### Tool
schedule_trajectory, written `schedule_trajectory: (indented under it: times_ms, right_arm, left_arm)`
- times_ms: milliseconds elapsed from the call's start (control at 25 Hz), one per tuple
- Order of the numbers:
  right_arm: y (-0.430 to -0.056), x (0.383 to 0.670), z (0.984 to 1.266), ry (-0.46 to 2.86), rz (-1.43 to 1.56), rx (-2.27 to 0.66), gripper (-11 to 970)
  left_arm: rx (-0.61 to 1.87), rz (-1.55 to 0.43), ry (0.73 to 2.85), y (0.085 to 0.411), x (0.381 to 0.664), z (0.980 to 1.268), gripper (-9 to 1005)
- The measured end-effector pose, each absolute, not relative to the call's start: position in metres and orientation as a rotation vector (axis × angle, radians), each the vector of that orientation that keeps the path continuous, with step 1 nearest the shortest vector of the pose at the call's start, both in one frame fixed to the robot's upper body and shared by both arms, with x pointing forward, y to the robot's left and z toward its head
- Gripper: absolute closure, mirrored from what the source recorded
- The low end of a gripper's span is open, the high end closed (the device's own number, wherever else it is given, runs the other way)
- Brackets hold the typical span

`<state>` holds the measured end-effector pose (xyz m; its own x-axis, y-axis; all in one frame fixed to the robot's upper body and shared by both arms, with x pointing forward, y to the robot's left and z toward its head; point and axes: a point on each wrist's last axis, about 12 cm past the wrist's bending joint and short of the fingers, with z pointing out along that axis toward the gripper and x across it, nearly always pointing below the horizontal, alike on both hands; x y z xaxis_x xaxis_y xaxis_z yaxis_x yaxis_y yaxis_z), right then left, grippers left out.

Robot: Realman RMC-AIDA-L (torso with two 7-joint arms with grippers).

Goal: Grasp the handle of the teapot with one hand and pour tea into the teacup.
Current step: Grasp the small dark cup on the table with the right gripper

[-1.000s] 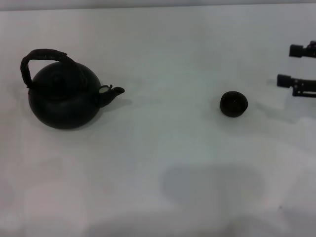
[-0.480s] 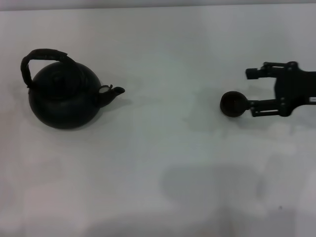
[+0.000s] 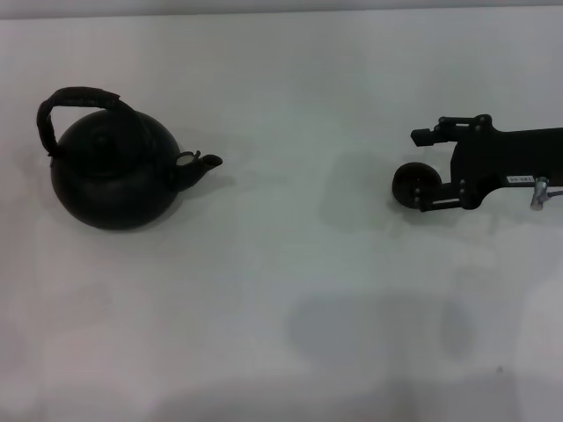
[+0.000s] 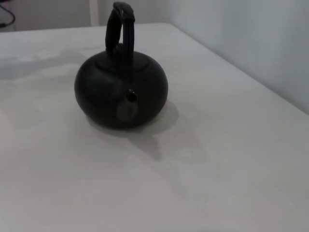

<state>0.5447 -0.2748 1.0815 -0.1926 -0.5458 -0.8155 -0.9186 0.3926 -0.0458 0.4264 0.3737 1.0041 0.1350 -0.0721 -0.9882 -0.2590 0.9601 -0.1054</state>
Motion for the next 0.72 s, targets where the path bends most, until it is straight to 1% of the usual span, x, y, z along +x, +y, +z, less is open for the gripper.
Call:
schedule_trajectory:
  times_ms: [720]
  right_arm:
    - [-0.266,0.551,1.066,1.935,0.458,-1.341,127]
  left_arm:
    - [-0.283,0.131,1.437,0.372,0.425,1.003,385]
